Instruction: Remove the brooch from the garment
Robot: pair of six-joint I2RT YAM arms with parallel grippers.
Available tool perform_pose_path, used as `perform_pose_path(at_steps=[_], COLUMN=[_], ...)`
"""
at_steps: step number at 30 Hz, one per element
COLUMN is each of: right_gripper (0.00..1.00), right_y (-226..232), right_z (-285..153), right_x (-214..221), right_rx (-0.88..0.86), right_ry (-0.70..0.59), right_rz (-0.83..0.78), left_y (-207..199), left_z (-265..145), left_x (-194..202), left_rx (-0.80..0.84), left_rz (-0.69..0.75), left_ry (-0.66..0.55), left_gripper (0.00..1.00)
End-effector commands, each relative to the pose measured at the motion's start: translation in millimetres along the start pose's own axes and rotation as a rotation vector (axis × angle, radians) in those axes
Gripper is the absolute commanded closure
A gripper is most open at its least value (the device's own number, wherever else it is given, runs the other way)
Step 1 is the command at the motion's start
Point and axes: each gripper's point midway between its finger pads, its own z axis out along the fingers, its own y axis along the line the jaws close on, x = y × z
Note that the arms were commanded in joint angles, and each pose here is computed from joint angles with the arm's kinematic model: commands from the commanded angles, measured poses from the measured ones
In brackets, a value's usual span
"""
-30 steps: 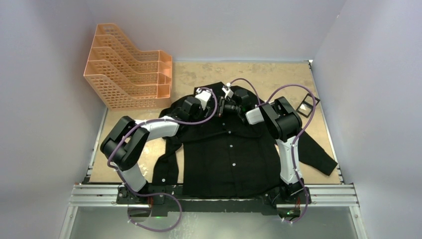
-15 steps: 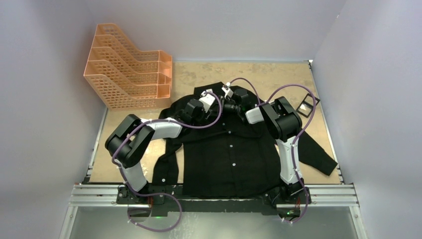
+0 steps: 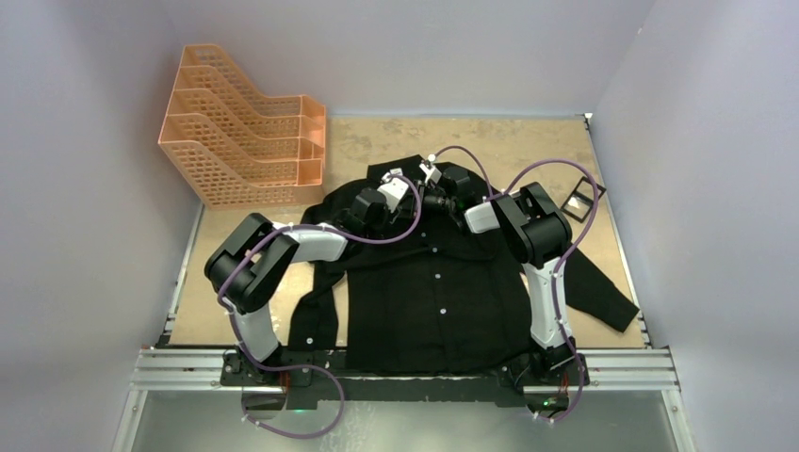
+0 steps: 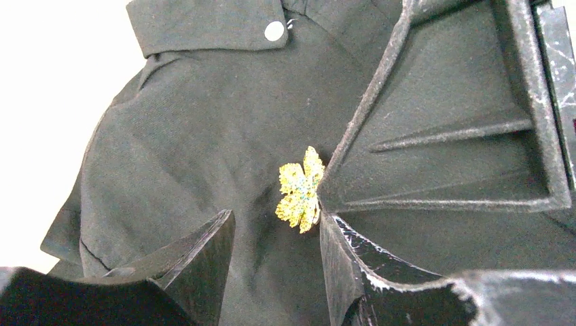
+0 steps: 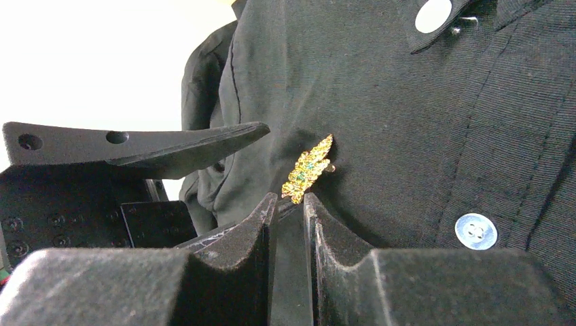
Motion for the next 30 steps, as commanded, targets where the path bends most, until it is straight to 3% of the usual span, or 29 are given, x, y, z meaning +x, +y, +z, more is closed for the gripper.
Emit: perform_pose_path(at_steps=[1,16,30], right_gripper=[0.76,0.76,0.73], right_y=[26.5,37.2,20.0], right_z=[-0.7,-7.2,-25.9], right_x=[-16.5,-14.1,-26.4], right_rx=[-0.041,-0.070,-0.001], right_ry=[-0.020,0.007,-0.057], right_rz=[-0.046,-0.050,-0.066], left_y=[2.3,3.3,2.5], left_z=[6.7,12.6,15.8], left_x=[-9.7,-3.8,-5.3], left_rx=[-0.031,-0.061,-0.080], left_rz=[0.008,-0.037,-0.124], left_ry=[-0.049,-0.062,-0.119], left_gripper=[0.53,0.59,0.61])
